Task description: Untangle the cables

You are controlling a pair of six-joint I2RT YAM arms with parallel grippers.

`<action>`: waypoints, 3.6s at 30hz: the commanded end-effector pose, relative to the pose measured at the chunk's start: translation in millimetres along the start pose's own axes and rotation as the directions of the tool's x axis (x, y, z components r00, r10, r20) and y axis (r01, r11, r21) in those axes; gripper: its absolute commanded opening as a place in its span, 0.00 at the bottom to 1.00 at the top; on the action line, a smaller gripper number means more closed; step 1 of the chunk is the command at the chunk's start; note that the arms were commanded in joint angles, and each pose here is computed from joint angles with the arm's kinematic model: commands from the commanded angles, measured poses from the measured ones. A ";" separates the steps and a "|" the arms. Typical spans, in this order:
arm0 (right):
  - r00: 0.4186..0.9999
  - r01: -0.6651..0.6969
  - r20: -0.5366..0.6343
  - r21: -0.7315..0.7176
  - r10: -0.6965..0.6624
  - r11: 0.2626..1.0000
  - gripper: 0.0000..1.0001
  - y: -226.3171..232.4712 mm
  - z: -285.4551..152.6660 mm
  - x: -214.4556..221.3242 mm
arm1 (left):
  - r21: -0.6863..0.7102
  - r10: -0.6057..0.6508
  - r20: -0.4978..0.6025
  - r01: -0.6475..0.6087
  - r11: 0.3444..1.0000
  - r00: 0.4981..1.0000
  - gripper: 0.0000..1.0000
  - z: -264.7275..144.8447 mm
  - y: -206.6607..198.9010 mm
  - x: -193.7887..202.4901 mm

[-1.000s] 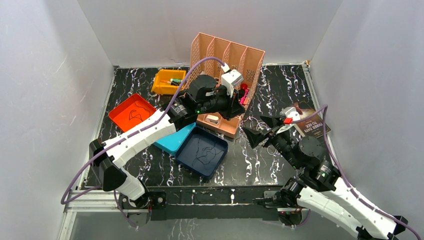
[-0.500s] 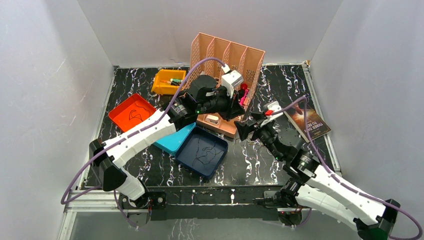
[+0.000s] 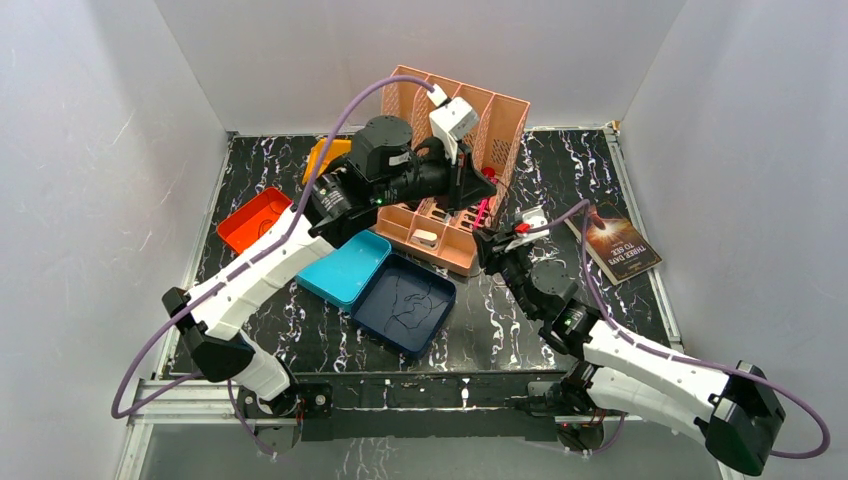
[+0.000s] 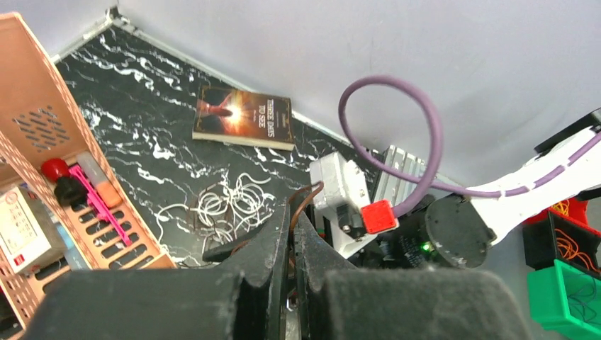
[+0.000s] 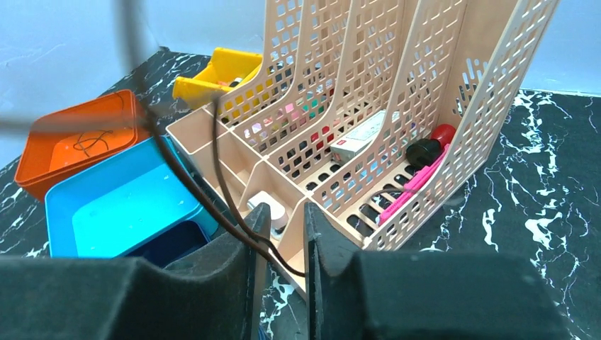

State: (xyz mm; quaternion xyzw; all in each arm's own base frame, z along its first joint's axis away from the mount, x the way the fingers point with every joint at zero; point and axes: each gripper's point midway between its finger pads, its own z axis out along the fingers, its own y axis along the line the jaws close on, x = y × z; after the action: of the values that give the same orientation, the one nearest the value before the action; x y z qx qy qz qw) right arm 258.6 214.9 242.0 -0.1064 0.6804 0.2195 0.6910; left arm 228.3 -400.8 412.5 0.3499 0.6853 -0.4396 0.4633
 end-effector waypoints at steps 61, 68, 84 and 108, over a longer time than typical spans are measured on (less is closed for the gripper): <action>0.943 -0.220 -0.193 0.249 0.271 0.943 0.67 -45.6 -54.5 59.5 | -0.850 0.199 -0.043 -0.140 0.508 0.979 0.00 -155.3 156.5 -79.9; 0.942 -0.207 -0.216 0.235 0.259 0.950 0.67 -41.8 -52.6 60.0 | -0.935 0.127 -0.062 -0.102 0.340 0.990 0.00 -204.0 202.3 -69.0; 0.942 -0.200 -0.227 0.213 0.248 0.956 0.67 -36.4 -49.7 55.4 | -0.997 -0.058 0.010 0.014 0.077 0.998 0.00 -305.1 297.6 -7.0; 0.934 -0.203 -0.252 0.207 0.253 0.957 0.68 -36.5 -57.9 57.0 | -0.993 -0.259 0.078 0.052 -0.106 0.963 0.00 -352.4 363.2 105.7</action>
State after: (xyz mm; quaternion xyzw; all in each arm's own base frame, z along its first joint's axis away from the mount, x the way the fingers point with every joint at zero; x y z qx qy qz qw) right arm 218.5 164.7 148.1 -0.0117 0.8154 0.1967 0.5444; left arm 404.1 61.4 270.9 -0.1353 0.8628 0.1907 0.4482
